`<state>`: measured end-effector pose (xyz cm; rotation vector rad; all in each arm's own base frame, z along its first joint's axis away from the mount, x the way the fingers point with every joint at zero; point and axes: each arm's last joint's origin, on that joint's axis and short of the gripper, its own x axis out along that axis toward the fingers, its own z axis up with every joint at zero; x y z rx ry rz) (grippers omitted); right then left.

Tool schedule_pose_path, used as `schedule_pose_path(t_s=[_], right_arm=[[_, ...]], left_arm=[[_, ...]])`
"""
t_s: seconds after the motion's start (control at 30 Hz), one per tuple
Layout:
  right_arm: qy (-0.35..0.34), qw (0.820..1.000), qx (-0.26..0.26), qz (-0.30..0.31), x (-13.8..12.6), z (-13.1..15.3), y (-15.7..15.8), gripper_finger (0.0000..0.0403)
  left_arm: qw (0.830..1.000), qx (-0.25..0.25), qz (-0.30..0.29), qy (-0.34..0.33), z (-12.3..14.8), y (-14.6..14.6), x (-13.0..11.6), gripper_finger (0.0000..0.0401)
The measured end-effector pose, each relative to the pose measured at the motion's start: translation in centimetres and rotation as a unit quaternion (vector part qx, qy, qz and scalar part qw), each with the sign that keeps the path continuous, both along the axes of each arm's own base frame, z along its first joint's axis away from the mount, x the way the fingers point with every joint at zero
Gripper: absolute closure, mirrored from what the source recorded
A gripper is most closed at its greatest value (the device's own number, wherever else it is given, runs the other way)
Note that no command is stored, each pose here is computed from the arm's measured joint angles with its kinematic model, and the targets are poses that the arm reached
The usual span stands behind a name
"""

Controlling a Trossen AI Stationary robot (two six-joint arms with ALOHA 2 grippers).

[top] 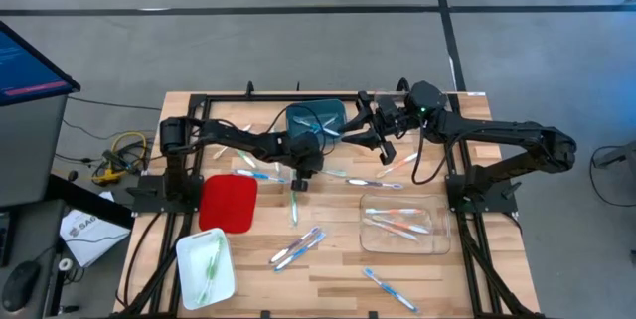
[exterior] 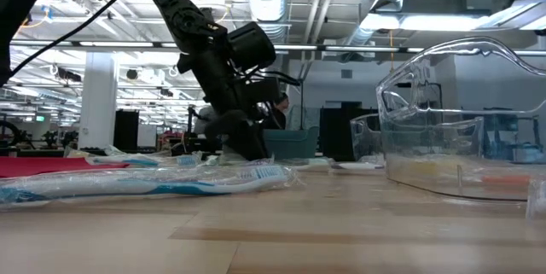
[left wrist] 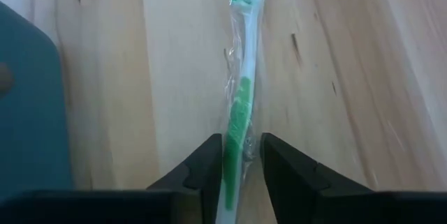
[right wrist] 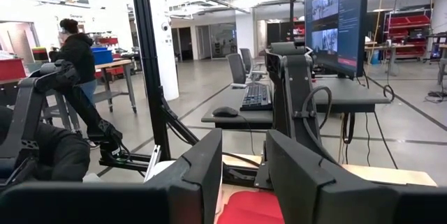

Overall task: Pick & Place Toothbrushes
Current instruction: Put the green toothbrush into the white bin

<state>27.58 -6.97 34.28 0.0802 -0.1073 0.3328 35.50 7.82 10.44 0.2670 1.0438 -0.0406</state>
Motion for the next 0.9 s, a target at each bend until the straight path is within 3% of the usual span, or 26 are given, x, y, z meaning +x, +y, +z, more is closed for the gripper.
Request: schedule_pose_path(t_s=[0.17,0.37,0.5,0.6,0.9], right_arm=[[0.000,1.000,0.001,0.000,0.0,0.0,0.0,0.0294],[0.001,1.000,0.001,0.000,0.0,0.0,0.0,0.0294],[0.001,1.000,0.001,0.000,0.0,0.0,0.0,0.0294],[0.001,1.000,0.001,0.000,0.0,0.0,0.0,0.0294],[0.000,1.000,0.000,0.000,0.0,0.0,0.0,0.0294]], left_arm=[[1.000,-0.007,-0.004,0.001,-0.1,0.0,0.0,0.0316],[1.000,-0.013,0.015,-0.005,0.8,-0.1,-0.3,0.0386],[0.999,-0.025,0.038,0.000,1.9,-0.5,-0.9,0.0388],[0.999,-0.022,0.047,-0.001,3.5,-1.1,-1.5,0.0394],[0.995,-0.018,0.043,-0.091,9.4,-4.0,-4.2,0.0394]])
